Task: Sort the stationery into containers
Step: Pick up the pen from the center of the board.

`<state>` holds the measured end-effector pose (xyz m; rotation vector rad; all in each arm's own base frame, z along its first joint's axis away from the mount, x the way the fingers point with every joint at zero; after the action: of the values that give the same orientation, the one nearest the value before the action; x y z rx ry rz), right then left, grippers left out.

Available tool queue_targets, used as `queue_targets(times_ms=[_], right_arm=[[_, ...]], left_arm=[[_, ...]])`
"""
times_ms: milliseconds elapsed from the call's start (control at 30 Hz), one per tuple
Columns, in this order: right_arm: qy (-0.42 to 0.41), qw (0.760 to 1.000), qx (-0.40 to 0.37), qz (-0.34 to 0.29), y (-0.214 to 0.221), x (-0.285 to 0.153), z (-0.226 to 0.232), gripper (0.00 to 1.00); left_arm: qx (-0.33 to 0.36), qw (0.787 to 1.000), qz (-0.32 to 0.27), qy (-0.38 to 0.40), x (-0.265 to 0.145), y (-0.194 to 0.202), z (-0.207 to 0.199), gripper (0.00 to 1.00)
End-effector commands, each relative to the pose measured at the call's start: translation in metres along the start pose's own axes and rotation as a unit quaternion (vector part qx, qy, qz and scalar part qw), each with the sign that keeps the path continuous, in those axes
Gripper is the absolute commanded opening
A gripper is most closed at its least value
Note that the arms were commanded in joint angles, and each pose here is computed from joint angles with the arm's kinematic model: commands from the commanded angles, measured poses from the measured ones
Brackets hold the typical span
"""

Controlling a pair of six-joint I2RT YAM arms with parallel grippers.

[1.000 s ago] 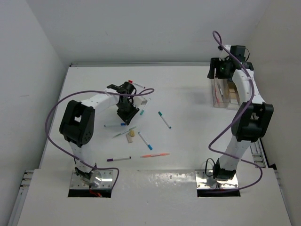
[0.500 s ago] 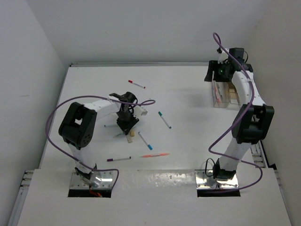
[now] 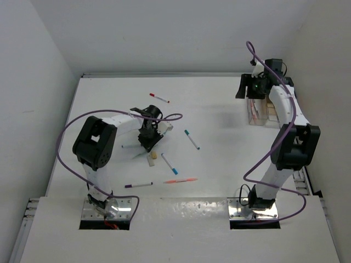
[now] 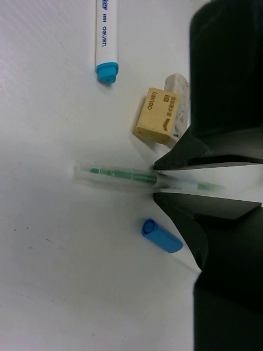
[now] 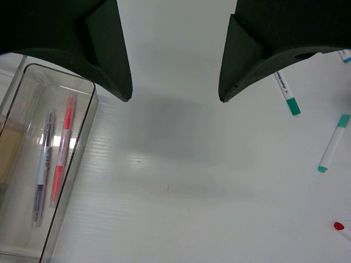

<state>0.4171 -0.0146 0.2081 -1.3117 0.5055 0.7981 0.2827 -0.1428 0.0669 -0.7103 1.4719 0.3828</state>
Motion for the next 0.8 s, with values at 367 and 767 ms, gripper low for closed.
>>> queue_targets(times_ms=[367,767], right_arm=[[-0.059,0.998,-0.011,-0.012,-0.002,-0.02,0.032,0.64],[-0.252,0.966,-0.007,-0.052,-0.01,-0.069,0.104,0.64]], left_arm=[[-0.009,1.0,-0.018,0.001,0.01,-0.022,-0.006,0.14],[-0.053,0.955,-0.293,0.012,-0.137,-0.119,0.003,0.0]])
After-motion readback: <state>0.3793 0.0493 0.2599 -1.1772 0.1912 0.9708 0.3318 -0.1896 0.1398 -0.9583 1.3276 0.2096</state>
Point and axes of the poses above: each gripper's point midway between its finger pads, its own x axis out along the fingers, its own z axis along the line the jaws close on, y = z × x, the point moved 6 cm from there along -x, back along the fingers, and after that the axes turned 1 degree about x, right-handed, at the moved point
